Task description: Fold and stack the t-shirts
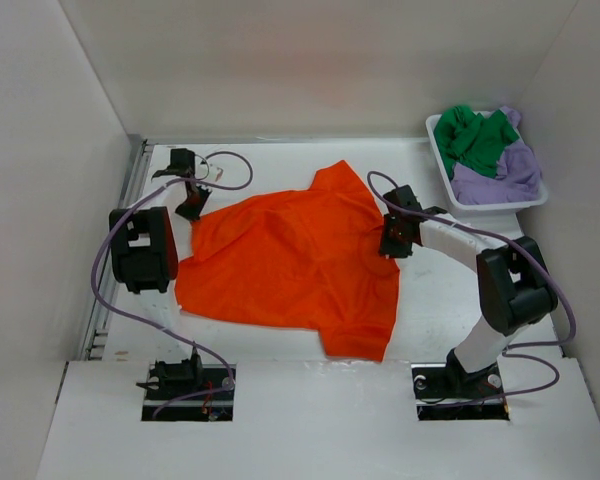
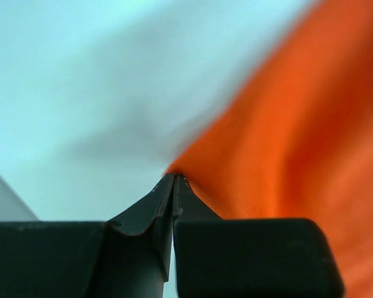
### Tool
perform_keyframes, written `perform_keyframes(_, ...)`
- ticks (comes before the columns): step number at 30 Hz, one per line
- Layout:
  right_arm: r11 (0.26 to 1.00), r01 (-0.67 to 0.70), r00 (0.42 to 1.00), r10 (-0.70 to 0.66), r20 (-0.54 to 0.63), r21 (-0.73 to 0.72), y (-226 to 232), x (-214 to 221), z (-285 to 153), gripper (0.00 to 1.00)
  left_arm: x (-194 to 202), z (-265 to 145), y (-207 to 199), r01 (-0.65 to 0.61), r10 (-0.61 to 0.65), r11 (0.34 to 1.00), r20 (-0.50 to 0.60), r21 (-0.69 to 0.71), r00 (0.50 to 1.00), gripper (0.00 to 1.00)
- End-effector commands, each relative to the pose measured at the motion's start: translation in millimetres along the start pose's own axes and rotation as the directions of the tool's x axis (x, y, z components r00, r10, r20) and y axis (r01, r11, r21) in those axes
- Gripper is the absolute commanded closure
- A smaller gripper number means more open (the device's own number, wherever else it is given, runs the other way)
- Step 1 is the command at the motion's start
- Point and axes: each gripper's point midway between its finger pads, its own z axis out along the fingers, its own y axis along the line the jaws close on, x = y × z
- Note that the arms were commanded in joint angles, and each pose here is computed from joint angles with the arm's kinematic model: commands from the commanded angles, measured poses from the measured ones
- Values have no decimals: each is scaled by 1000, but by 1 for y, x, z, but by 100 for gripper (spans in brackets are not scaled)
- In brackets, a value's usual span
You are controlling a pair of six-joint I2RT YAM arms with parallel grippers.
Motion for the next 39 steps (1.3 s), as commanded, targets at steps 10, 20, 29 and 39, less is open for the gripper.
perform_keyframes(10, 999, 30, 998, -32, 54, 30, -5, -24, 3, 66, -66, -15, 115, 158, -98, 946, 215, -282, 972, 89)
perform_keyframes(20, 1000, 2, 992, -1, 127, -9, -3, -33, -37, 58, -29, -30, 30, 7, -9, 1000, 149, 11, 989, 52)
perform_keyframes(29, 998, 30, 999, -29, -32, 49, -16, 31, -45, 35, -19, 23, 36, 23, -20, 996, 45, -83, 999, 47)
perform_keyframes(39, 1000, 30, 969, -29, -246, 3, 1, 100, -24, 54, -43, 44, 24, -18, 26, 994, 75, -111, 997, 88)
